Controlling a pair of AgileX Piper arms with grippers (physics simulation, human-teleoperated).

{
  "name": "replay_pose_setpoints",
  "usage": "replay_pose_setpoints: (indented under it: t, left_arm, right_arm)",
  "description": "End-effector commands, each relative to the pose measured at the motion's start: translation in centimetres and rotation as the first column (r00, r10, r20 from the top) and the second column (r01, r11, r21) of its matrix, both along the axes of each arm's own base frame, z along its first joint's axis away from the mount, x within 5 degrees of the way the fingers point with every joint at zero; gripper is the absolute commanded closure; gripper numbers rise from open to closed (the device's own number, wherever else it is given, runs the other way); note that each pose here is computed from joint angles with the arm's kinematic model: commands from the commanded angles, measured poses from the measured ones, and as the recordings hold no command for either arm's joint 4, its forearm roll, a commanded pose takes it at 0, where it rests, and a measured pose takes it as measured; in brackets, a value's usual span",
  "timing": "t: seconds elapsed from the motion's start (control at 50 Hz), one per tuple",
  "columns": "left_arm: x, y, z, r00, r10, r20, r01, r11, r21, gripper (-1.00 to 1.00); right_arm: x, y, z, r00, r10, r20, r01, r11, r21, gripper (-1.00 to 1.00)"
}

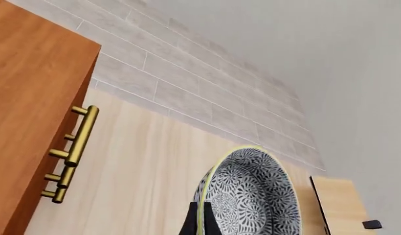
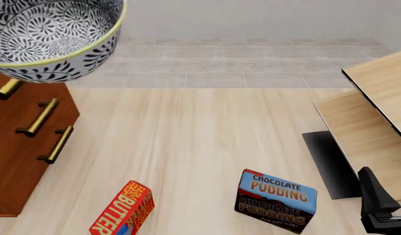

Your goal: Close the top drawer of the cabinet and put the bowl on top of it.

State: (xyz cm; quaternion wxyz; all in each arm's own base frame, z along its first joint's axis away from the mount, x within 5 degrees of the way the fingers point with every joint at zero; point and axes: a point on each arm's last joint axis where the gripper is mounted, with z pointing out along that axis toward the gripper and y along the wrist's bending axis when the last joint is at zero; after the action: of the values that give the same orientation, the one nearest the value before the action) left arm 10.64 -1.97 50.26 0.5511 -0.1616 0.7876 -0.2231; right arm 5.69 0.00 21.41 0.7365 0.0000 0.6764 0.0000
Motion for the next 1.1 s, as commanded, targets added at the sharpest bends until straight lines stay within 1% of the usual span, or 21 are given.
replay_pose_setpoints:
  t: [0.02, 0.04, 0.22, 0.36, 0.56, 0.66, 0.78, 0.8, 0.82, 0.84, 0.92, 0.94, 0.98, 1.1]
  left_arm:
    - [-0.9, 0.5, 2.1, 0.999, 0.030, 0.034, -0.030, 1.000, -0.003, 1.00]
    - [-1.0, 0.5, 2.3, 0.999, 0.033, 0.038, -0.033, 0.999, 0.006, 1.00]
    - [-1.3, 0.8, 2.9, 0.997, 0.054, 0.049, -0.055, 0.998, 0.015, 1.00]
    - [-1.0, 1.1, 3.3, 0.995, 0.085, 0.053, -0.087, 0.996, 0.024, 1.00]
    - [-0.5, 1.4, 2.9, 0.992, 0.119, 0.050, -0.120, 0.992, 0.024, 1.00]
    - [0.0, 1.7, 2.6, 0.988, 0.148, 0.046, -0.149, 0.989, 0.021, 1.00]
    - [0.5, 2.1, 2.2, 0.982, 0.184, 0.043, -0.185, 0.983, 0.013, 1.00]
    - [0.6, 2.3, 2.2, 0.975, 0.212, 0.059, -0.212, 0.977, -0.011, 1.00]
    - [0.6, 2.3, 2.2, 0.975, 0.212, 0.059, -0.212, 0.977, -0.011, 1.00]
    - [1.1, 2.4, 1.8, 0.976, 0.215, 0.040, -0.215, 0.977, 0.001, 1.00]
    - [1.3, 2.6, 1.6, 0.971, 0.235, 0.043, -0.234, 0.972, -0.010, 1.00]
    - [1.3, 2.7, 1.6, 0.968, 0.246, 0.040, -0.245, 0.969, -0.023, 1.00]
    - [1.4, 2.8, 1.6, 0.967, 0.252, 0.044, -0.252, 0.968, -0.012, 1.00]
    - [1.8, 3.3, 1.4, 0.956, 0.291, 0.046, -0.290, 0.957, -0.018, 1.00]
  right_arm:
    - [0.0, 0.0, 0.0, 1.000, 0.000, 0.000, 0.000, 1.000, 0.000, -1.00]
    - [0.0, 0.0, 0.0, 1.000, 0.000, 0.001, 0.000, 1.000, 0.000, -1.00]
    - [0.0, 0.0, 0.0, 1.000, 0.000, 0.000, 0.000, 1.000, 0.000, -1.00]
    - [0.0, 0.0, 0.0, 1.000, 0.000, 0.001, 0.000, 1.000, 0.000, -1.00]
    - [0.0, 0.0, 0.0, 1.000, 0.000, 0.001, 0.000, 1.000, 0.000, -1.00]
    - [0.0, 0.0, 0.0, 1.000, 0.000, 0.000, 0.000, 1.000, 0.000, -1.00]
    - [0.0, 0.0, 0.0, 1.000, 0.000, 0.000, 0.000, 1.000, 0.000, -1.00]
    - [0.0, 0.0, 0.0, 1.000, 0.000, 0.000, 0.000, 1.000, 0.000, -1.00]
    - [0.0, 0.0, 0.0, 1.000, 0.000, 0.000, 0.000, 1.000, 0.000, -1.00]
    - [0.0, 0.0, 0.0, 1.000, 0.000, 0.001, 0.000, 1.000, 0.000, -1.00]
    - [0.0, 0.0, 0.0, 1.000, 0.000, 0.000, 0.000, 1.000, 0.000, -1.00]
    - [0.0, 0.0, 0.0, 1.000, 0.000, 0.000, 0.000, 1.000, 0.000, -1.00]
    - [0.0, 0.0, 0.0, 1.000, 0.000, 0.000, 0.000, 1.000, 0.000, -1.00]
    - [0.0, 0.0, 0.0, 1.000, 0.000, 0.000, 0.000, 1.000, 0.000, -1.00]
